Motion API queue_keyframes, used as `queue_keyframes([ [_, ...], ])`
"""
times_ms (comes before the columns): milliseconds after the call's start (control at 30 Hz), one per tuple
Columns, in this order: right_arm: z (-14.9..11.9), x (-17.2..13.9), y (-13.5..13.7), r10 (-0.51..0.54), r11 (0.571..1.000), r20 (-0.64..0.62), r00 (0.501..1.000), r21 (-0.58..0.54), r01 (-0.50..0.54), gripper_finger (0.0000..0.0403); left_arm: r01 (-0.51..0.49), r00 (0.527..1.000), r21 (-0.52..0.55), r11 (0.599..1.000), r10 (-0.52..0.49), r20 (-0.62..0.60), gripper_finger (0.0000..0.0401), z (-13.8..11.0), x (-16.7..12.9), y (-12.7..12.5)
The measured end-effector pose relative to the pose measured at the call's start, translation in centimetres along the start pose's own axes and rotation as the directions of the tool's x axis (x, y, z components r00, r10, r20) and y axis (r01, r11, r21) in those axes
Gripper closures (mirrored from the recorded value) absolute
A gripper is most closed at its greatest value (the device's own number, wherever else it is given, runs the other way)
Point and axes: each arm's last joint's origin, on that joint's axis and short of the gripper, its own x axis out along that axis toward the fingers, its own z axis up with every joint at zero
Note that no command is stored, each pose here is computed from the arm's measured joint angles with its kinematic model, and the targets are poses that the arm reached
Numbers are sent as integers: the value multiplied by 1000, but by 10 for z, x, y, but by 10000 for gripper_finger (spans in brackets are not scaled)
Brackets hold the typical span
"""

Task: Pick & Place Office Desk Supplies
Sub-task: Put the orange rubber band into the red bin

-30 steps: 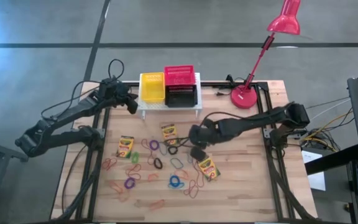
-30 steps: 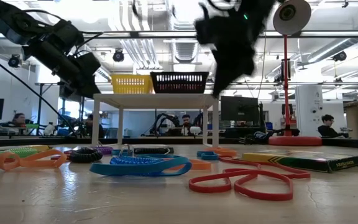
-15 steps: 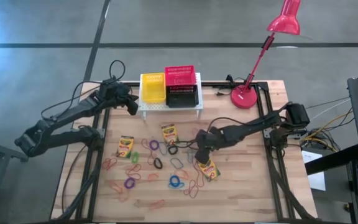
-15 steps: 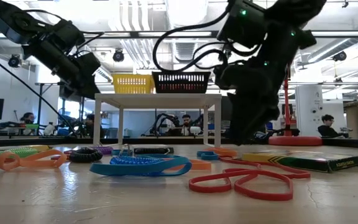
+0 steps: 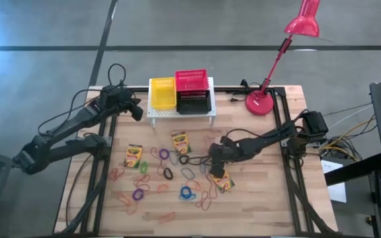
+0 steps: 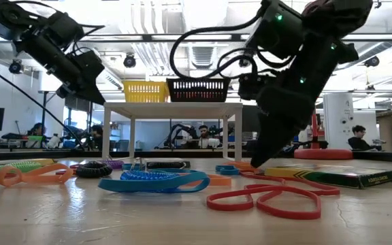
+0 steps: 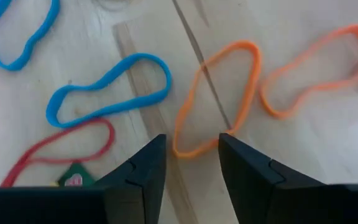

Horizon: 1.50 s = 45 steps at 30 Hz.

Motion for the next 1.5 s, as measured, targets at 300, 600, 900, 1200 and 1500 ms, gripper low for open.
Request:
queue_keyframes([
  [300,-7,8,4,-52,998,-10,999,-28,52,316,7,1000,-23,1000,-7,-10,399,-1,0,-1],
  [600,-3,-14,2,-40,999,-19,999,-36,39,390,13,1000,-21,1000,-14,-13,399,-1,0,-2],
  [900,57,-105,9,66,992,304,950,-126,-28,394,15,1000,-21,1000,-15,-13,399,-1,0,-2],
  [1200,132,-168,-21,-132,941,671,730,-147,305,394,15,1000,-28,1000,-15,-5,399,-1,0,-2],
  [1500,198,-142,-106,-376,887,617,692,23,462,394,21,998,-20,1000,-20,63,399,6,-1,-3],
])
